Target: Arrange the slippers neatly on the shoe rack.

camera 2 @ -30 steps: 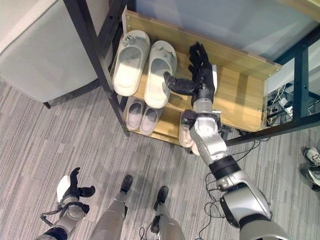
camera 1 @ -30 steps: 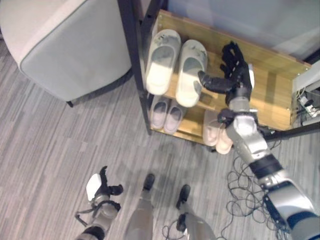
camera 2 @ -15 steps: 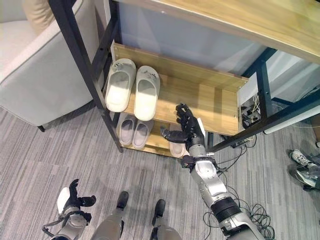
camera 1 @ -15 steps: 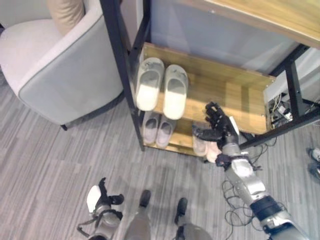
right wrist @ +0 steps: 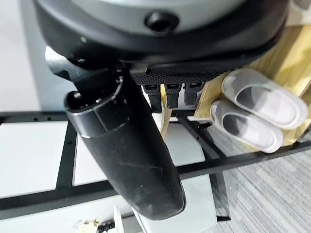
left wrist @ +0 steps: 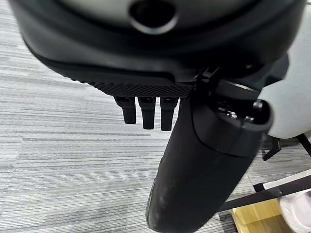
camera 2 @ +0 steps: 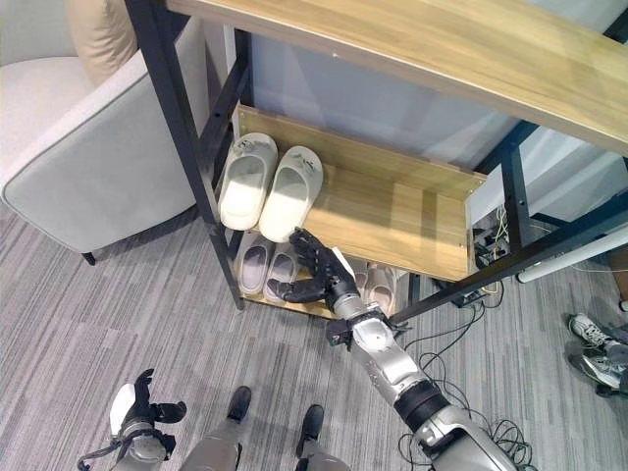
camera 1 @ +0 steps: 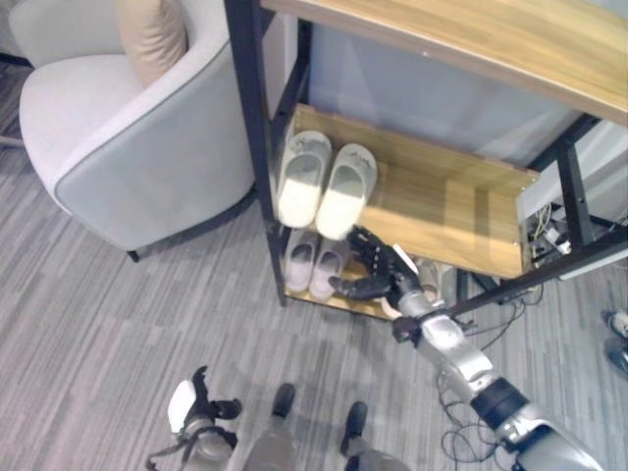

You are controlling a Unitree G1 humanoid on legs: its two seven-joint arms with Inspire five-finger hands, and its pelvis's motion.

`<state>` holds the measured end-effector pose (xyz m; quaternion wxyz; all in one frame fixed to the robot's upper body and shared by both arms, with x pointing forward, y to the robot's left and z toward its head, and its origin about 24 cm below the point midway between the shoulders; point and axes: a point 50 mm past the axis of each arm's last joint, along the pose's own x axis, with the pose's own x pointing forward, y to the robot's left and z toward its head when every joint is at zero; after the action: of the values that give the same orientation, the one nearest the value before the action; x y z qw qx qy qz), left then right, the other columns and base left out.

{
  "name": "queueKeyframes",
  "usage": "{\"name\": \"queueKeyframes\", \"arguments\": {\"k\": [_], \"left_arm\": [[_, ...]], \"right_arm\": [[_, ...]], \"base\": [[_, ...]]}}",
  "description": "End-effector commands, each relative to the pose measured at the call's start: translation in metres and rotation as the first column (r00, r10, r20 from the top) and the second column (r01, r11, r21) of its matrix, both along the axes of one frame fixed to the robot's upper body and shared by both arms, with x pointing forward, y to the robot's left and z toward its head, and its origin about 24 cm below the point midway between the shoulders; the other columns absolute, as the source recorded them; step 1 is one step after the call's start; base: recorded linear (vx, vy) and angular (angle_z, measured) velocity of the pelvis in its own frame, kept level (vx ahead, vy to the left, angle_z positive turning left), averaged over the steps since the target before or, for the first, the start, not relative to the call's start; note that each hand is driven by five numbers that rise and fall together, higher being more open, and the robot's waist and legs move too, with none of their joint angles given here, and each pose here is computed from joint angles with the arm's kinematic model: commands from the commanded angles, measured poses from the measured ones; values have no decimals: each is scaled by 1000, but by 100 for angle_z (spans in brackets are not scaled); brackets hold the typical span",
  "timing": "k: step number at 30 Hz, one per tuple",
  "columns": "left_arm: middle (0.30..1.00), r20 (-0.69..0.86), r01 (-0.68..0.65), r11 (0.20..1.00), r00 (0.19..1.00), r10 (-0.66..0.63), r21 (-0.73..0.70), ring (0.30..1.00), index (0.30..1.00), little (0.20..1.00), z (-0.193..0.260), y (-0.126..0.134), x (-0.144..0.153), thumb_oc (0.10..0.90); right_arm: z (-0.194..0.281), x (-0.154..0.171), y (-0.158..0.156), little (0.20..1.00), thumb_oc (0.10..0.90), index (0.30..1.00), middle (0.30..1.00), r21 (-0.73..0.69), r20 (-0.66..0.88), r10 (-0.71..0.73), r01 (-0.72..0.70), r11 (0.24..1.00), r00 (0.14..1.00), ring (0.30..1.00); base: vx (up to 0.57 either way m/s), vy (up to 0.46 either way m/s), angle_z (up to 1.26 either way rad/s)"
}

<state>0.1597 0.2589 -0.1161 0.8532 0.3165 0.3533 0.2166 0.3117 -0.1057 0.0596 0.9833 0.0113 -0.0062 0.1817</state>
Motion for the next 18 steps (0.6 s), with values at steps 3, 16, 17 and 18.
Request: {"name": "queueKeyframes", "arguments": {"k": [3, 16, 17, 18], "left_arm": [[900, 8, 43, 996, 999, -44, 75, 900, 900, 900, 6, 5, 11, 800], [900, -59, -30, 999, 998, 32, 43, 900, 900, 900, -6, 3, -10, 800], [900, -59, -31, 998, 998, 34, 56, 900, 900, 900, -5, 6, -11, 800], [900, -64, -41, 997, 997, 45, 69, 900, 900, 900, -5, 10, -13, 800]], "right_arm": [[56, 14, 24, 900, 800, 900, 900, 103, 214, 70, -94, 990, 974, 900], [32, -12, -33, 900, 800, 900, 900, 35, 242, -142, 138, 990, 960, 900], [29, -18, -40, 900, 800, 900, 900, 37, 233, -156, 152, 988, 960, 900], [22, -23, -47, 900, 800, 900, 900, 33, 210, -168, 164, 986, 963, 900]], "base": [[0, 0, 0], [4, 9, 0], [0, 0, 0], [-4, -13, -7]]}}
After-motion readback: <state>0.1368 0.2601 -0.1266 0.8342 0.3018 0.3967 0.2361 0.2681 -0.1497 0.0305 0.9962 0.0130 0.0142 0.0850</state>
